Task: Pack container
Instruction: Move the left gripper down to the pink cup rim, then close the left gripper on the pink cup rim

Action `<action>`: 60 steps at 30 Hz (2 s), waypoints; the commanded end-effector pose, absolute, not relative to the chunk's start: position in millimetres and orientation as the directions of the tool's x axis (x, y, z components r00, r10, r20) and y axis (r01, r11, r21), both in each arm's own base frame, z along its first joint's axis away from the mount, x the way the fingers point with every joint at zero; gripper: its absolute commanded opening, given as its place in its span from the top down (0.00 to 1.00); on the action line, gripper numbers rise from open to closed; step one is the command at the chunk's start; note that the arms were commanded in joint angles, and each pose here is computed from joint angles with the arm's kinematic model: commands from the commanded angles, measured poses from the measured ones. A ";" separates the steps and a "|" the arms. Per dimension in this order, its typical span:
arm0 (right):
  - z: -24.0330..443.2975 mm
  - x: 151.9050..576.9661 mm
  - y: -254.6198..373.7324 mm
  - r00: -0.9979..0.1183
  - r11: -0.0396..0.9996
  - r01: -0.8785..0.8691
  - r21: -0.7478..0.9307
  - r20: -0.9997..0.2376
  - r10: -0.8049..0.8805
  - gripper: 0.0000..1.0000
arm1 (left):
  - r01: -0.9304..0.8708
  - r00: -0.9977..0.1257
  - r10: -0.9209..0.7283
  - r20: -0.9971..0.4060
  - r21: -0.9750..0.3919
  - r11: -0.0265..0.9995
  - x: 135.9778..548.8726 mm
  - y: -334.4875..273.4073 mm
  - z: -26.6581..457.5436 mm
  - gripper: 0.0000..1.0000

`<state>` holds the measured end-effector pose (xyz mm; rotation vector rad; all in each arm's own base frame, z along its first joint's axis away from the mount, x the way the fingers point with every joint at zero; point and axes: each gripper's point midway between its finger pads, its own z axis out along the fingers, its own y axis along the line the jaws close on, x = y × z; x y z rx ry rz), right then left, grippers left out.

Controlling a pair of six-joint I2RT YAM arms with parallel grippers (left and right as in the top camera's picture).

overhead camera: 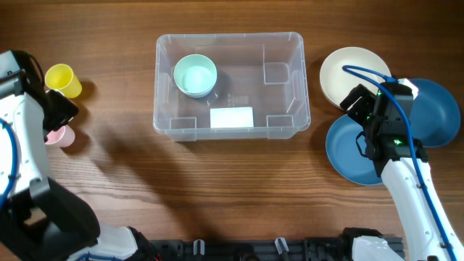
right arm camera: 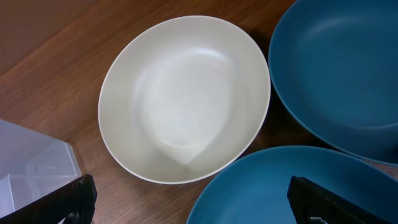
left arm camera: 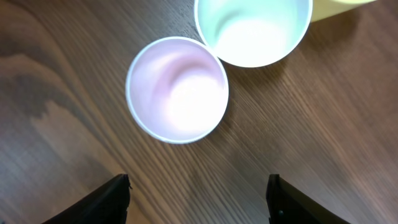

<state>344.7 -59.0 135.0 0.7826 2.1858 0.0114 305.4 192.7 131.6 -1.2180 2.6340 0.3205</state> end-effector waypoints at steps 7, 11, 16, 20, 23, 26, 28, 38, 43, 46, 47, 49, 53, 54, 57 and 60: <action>141.1 348.3 -60.8 -0.481 0.810 0.528 0.256 -0.696 0.533 0.00 | -0.732 -0.678 -0.698 -0.230 0.127 0.669 320.2 200.6 91.2 0.28; 141.1 348.3 -60.8 -0.481 0.810 0.528 0.256 -0.696 0.533 0.00 | -0.716 -0.694 -0.681 -0.233 0.123 0.688 326.1 202.1 85.8 0.31; 141.1 348.3 -60.8 -0.481 0.810 0.528 0.256 -0.696 0.533 0.00 | -0.717 -0.691 -0.679 -0.249 0.117 0.687 329.8 204.0 86.3 0.31; 141.1 348.3 -60.8 -0.481 0.810 0.528 0.256 -0.696 0.533 0.00 | -0.717 -0.691 -0.679 -0.250 0.116 0.687 329.7 203.7 82.5 0.31; 141.1 348.3 -60.8 -0.481 0.810 0.528 0.256 -0.696 0.534 0.00 | -0.717 -0.692 -0.679 -0.247 0.117 0.688 327.2 202.5 72.7 0.32; 141.1 348.3 -60.8 -0.481 0.810 0.528 0.256 -0.696 0.533 0.00 | -0.717 -0.692 -0.679 -0.246 0.118 0.688 326.3 202.0 68.4 0.34; 141.1 348.3 -60.8 -0.481 0.810 0.528 0.256 -0.696 0.533 0.00 | -0.716 -0.692 -0.678 -0.247 0.118 0.688 326.4 202.1 68.1 0.34; 141.1 348.3 -60.8 -0.481 0.810 0.528 0.256 -0.696 0.534 0.00 | -0.703 -0.706 -0.666 -0.240 0.124 0.700 325.2 201.5 67.1 0.40; 141.1 348.3 -60.8 -0.481 0.810 0.528 0.256 -0.696 0.533 0.00 | -0.701 -0.708 -0.664 -0.242 0.124 0.702 325.8 202.0 67.2 0.40; 141.1 348.3 -60.8 -0.481 0.810 0.528 0.256 -0.696 0.534 0.00 | -0.701 -0.707 -0.663 -0.245 0.123 0.703 326.7 202.3 66.7 0.39; 141.1 348.3 -60.8 -0.481 0.810 0.528 0.256 -0.696 0.533 0.00 | -0.702 -0.707 -0.664 -0.245 0.123 0.702 326.8 202.5 66.5 0.39; 141.1 348.3 -60.8 -0.481 0.810 0.528 0.256 -0.696 0.533 0.00 | -0.701 -0.707 -0.663 -0.245 0.124 0.702 327.2 202.8 65.5 0.40; 141.1 348.3 -60.8 -0.481 0.810 0.528 0.256 -0.696 0.533 0.00 | -0.701 -0.707 -0.664 -0.244 0.123 0.702 327.6 202.9 64.4 0.39; 141.1 348.3 -60.8 -0.481 0.810 0.528 0.256 -0.696 0.534 0.00 | -0.701 -0.707 -0.663 -0.244 0.123 0.702 327.6 202.8 64.1 0.38; 141.1 348.3 -60.8 -0.481 0.810 0.528 0.256 -0.696 0.533 0.00 | -0.702 -0.707 -0.663 -0.245 0.123 0.702 327.4 202.8 62.3 0.36; 141.1 348.3 -60.8 -0.481 0.810 0.528 0.256 -0.696 0.533 0.00 | -0.701 -0.707 -0.664 -0.245 0.123 0.702 326.0 202.1 57.1 0.36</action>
